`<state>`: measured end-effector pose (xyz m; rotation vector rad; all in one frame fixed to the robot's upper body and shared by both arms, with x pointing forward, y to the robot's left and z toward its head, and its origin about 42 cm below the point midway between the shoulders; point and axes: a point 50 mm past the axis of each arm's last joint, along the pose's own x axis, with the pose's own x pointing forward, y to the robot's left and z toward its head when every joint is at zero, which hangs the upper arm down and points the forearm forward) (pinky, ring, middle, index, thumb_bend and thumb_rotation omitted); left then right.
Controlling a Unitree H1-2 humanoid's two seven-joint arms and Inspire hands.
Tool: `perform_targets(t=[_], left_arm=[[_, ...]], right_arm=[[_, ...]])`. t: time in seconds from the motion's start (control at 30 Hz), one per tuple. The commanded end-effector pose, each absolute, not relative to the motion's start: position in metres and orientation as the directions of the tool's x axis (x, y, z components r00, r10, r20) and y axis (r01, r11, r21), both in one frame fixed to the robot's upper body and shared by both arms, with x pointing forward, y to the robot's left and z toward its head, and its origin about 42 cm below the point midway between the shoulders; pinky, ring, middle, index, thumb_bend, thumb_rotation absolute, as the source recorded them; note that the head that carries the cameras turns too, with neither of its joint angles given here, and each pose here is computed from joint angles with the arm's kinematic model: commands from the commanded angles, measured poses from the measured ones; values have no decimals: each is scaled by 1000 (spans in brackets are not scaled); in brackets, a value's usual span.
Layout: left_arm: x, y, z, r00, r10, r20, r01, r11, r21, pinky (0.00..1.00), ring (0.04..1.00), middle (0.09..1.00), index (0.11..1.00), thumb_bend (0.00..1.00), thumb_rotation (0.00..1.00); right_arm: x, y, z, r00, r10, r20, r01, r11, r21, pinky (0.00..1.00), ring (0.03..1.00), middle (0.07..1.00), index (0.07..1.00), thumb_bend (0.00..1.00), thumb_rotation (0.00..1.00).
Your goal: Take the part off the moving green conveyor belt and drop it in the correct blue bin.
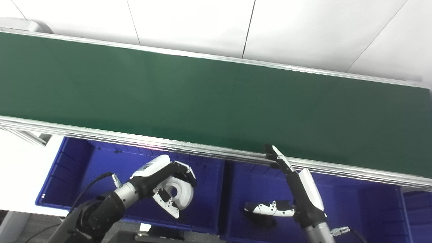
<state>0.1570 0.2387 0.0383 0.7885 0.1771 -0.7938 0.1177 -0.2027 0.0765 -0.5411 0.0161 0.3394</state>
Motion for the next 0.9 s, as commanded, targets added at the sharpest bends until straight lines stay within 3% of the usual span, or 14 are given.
perform_targets(t=[0.0,0.13,0.2,0.3,0.47,0.53,0.63,0.8,0.87], left_arm=[[163,239,49,742,-563,-365,649,465,602,972,985,990,980,808,510],[159,243,52,771,-558,-306,625,576,526,993,999,1000,999,866,539],[157,241,57,785,-565,-253,611,643,462,899,1000,1000,1000,892,529],[154,229,65,804,-578,-141,582,718,381,952,1000,1000,993,882,463],[152,212,64,817,-576,31,539,782,313,936,947,957,921,857,347],[152,215,61,833,-551,48,519,809,276,869,907,925,894,864,305],[153,223,54,852,-522,33,502,834,230,851,893,901,870,883,269],[157,226,49,832,-554,19,534,811,238,829,884,896,862,902,243],[158,227,48,825,-564,13,545,803,240,816,879,897,864,908,243]], right_arm=[[116,-201,87,953,294,-76,-292,818,-495,746,845,900,930,915,378],[114,-202,87,953,293,-77,-292,821,-490,752,846,901,929,912,371],[112,-203,86,952,294,-81,-295,825,-482,765,857,905,931,912,364],[111,-204,85,952,293,-90,-300,832,-466,746,860,911,935,912,357],[109,-206,84,949,293,-119,-315,833,-456,763,866,919,937,919,378],[108,-206,84,949,292,-119,-314,828,-464,760,863,912,939,933,388],[108,-206,85,949,291,-123,-315,827,-466,761,864,912,947,942,379],[107,-205,85,951,283,-124,-309,845,-437,761,872,920,946,960,384],[106,-204,86,951,282,-126,-308,851,-426,712,875,927,947,963,383]])
